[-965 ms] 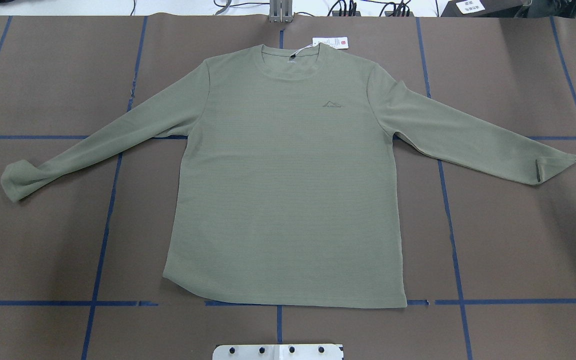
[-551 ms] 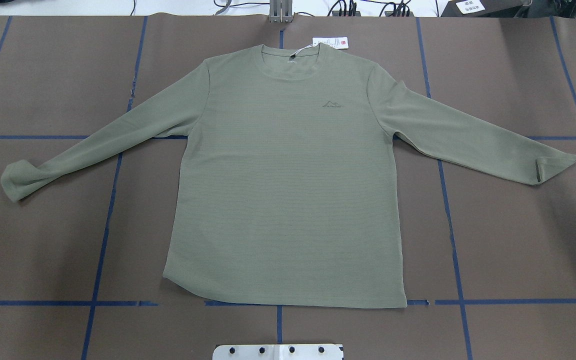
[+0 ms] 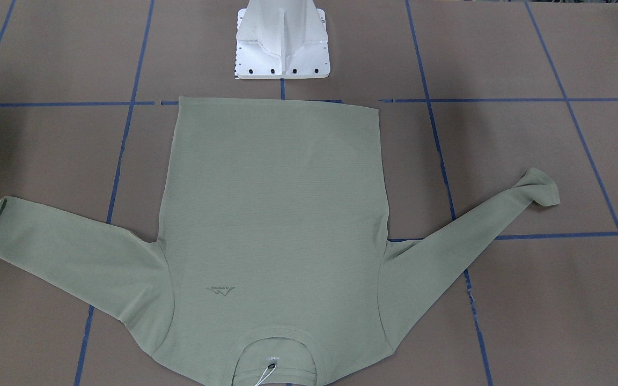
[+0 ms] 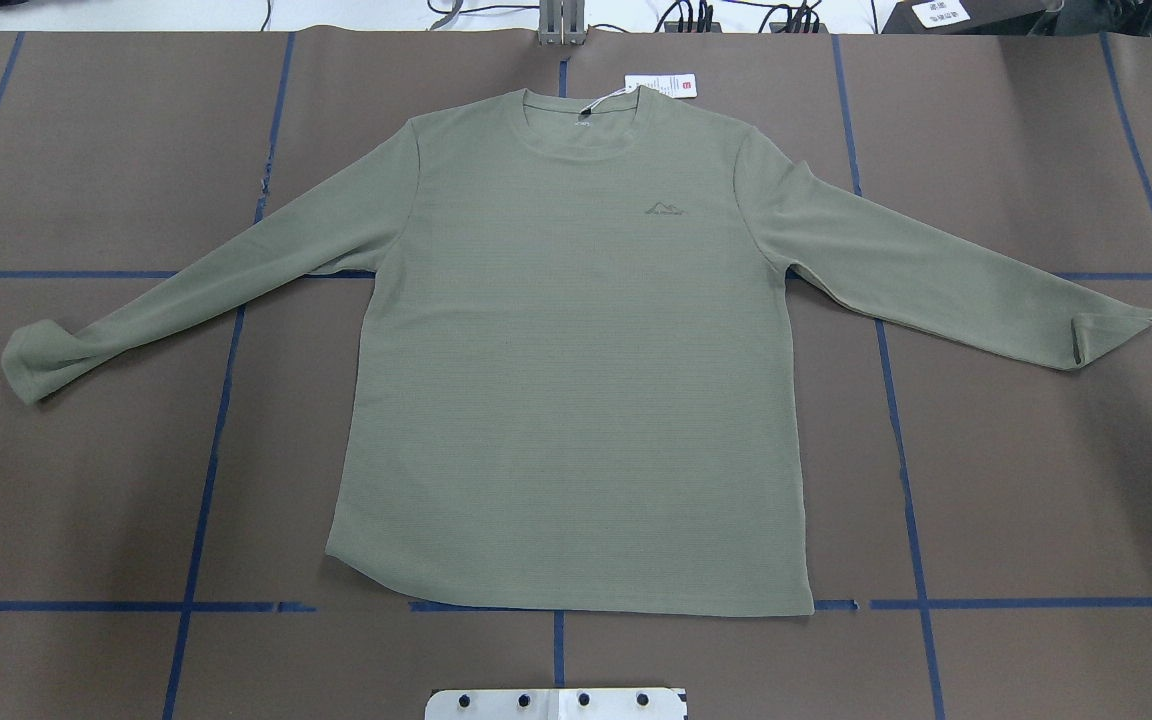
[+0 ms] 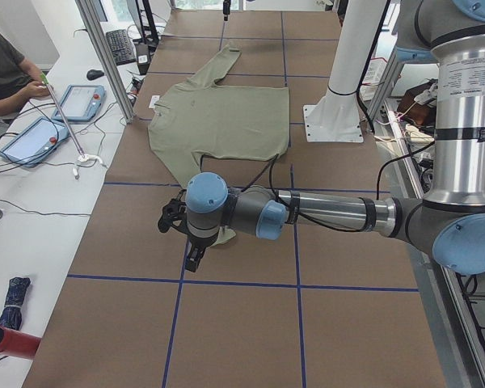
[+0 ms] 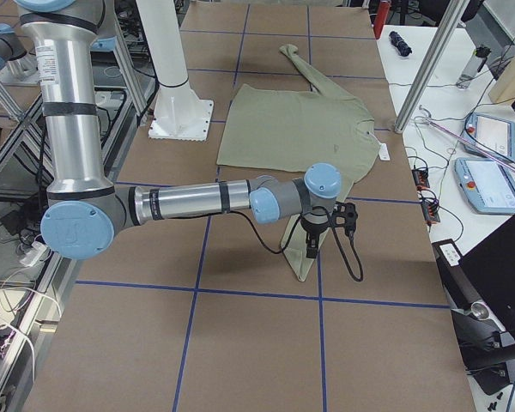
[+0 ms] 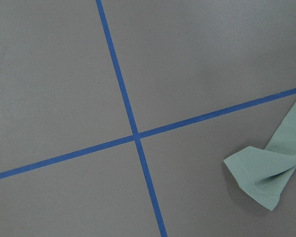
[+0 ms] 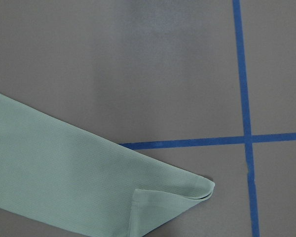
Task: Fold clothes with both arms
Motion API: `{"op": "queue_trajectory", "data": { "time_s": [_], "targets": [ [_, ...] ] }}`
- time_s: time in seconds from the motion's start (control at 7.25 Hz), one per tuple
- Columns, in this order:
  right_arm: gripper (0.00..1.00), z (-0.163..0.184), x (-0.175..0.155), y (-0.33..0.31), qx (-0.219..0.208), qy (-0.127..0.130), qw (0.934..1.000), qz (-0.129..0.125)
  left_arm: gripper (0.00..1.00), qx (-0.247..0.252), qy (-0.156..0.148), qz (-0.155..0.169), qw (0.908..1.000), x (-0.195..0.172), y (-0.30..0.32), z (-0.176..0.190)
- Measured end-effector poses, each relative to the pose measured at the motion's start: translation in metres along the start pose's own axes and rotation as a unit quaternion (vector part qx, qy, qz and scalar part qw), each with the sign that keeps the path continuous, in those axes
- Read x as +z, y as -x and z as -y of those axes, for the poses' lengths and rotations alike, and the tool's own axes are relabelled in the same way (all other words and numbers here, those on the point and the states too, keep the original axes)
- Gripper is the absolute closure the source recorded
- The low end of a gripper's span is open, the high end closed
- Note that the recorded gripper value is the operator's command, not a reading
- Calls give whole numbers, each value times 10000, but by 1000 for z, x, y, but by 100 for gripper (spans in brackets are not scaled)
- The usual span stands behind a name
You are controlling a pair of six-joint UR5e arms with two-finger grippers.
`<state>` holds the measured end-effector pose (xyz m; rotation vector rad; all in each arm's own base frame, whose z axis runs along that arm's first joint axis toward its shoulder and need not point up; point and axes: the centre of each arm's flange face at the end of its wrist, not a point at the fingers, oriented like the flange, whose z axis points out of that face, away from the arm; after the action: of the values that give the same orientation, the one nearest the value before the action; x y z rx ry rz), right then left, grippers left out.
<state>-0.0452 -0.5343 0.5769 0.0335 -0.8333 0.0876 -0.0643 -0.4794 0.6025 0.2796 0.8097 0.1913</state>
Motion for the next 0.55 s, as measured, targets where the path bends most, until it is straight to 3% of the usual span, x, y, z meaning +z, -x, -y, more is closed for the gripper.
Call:
{"op": "queue_trajectory", "data": {
  "time_s": [0.28, 0.55],
  "targets": [
    [0, -7, 30, 24, 174, 212, 9996, -18, 0, -43, 35, -45, 10000, 4, 3, -4],
    [16, -18, 63, 54, 836, 332, 9958, -158, 0, 14, -10, -49, 10000, 5, 3, -4]
  ]
}}
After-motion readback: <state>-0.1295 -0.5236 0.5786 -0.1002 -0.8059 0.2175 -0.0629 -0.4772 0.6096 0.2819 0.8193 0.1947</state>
